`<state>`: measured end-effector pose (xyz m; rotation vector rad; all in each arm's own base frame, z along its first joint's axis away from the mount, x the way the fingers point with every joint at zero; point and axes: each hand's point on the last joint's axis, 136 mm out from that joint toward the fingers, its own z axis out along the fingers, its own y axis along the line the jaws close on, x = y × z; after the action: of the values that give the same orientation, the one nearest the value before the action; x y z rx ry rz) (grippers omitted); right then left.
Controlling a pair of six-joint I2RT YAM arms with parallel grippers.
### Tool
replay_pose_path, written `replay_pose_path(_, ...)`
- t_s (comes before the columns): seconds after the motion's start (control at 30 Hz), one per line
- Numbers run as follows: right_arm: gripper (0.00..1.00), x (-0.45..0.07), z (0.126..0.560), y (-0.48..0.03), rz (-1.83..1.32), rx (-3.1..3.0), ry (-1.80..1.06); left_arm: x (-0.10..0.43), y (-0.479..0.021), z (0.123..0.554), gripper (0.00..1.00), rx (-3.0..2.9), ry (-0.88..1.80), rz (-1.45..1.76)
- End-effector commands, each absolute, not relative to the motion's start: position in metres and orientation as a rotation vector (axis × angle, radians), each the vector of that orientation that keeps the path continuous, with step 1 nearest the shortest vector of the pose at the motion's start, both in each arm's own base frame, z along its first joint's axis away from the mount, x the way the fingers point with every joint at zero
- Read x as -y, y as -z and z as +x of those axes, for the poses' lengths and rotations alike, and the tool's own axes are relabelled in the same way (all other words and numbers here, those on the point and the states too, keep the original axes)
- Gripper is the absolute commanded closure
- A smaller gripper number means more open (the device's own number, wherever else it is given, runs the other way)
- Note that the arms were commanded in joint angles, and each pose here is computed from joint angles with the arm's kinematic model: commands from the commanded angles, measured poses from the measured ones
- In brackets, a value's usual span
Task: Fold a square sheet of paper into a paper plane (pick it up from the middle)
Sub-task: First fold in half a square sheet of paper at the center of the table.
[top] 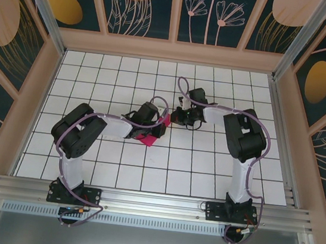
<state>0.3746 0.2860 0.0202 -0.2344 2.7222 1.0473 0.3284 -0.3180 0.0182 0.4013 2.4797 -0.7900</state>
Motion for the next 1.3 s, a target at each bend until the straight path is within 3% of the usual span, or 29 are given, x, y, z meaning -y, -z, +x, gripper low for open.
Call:
replay_pose_path(0.0,1.00,-0.280,0.360,-0.002,-0.239,-2.820,-1.006,0.317,-0.007,0.319,1.00,-2.487,0.784,0.474)
replay_pose_path(0.53,1.00,-0.265,0.362,0.016,-0.180,-2.875,-0.938,0.299,0.001,0.252,1.00,-2.521,0.993,0.534)
replay_pose_path(1.27,1.00,-0.257,0.363,0.029,-0.147,-2.908,-0.892,0.265,0.009,0.206,1.00,-2.604,1.045,0.408)
